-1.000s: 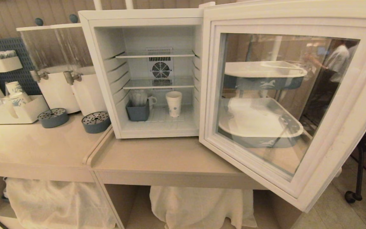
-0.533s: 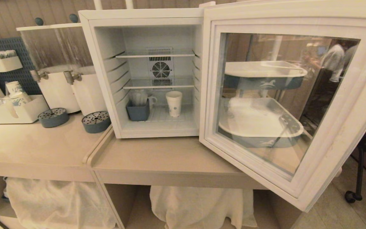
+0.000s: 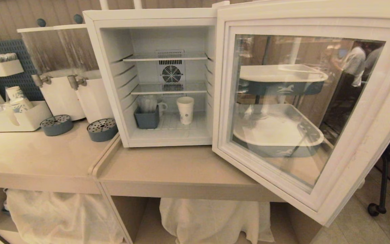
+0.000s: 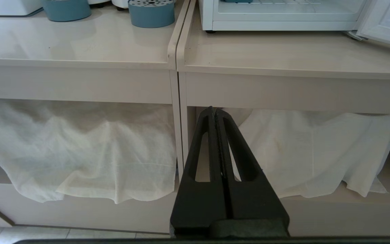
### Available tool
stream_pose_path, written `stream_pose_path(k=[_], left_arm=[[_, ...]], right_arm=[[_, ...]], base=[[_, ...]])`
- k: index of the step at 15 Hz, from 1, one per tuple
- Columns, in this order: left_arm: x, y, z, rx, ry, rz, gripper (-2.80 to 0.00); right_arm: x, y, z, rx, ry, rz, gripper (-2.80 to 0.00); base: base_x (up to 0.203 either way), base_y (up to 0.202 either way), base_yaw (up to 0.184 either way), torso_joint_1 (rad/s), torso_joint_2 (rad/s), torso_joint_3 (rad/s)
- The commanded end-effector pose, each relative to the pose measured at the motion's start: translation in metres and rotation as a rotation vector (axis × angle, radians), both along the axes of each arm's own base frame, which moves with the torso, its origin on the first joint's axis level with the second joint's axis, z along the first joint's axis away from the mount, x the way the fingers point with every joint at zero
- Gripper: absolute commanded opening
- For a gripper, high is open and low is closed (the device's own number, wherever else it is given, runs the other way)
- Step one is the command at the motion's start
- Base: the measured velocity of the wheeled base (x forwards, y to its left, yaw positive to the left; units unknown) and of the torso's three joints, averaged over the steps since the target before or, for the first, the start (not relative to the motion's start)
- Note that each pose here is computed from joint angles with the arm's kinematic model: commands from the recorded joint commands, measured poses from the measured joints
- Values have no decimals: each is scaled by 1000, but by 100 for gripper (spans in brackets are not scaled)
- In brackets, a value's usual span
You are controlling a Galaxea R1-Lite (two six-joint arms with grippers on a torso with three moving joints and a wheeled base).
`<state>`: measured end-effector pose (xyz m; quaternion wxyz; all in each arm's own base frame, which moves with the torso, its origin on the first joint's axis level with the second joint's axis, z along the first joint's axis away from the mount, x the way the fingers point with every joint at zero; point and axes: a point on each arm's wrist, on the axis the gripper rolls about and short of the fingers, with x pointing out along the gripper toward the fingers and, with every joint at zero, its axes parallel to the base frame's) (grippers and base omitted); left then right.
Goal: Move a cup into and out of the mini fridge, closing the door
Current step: Close the freezer door
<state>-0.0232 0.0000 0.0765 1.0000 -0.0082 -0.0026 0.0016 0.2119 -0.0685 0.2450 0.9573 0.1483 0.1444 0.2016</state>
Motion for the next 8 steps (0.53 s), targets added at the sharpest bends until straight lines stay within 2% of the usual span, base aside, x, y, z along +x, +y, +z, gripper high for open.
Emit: stream_pose_path(k=[1,2,4,5,6,8], left_arm=[[0,0,0,0,-1,0,-280],[0,0,0,1,1,1,-280],[0,0,0,1,1,1,-280],[0,0,0,1,0,1,-280],[0,0,0,1,-1,0,-280],[0,0,0,0,0,1,-280]], right_arm=[[8,-11,-9,44,14,95,-280],[6,-12,-10,61,18,125,-280],[-3,-10,-14,186,53,328,-280],[-6,-6,-18,243,104,370,-280],[-9,0,-18,268,127,400,-280],[-15,9,-16,285,151,433,-280]], base=[[0,0,0,0,0,0],[0,0,0,0,0,0],[0,0,0,0,0,0],[0,0,0,0,0,0],[0,0,0,0,0,0],[0,0,0,0,0,0]])
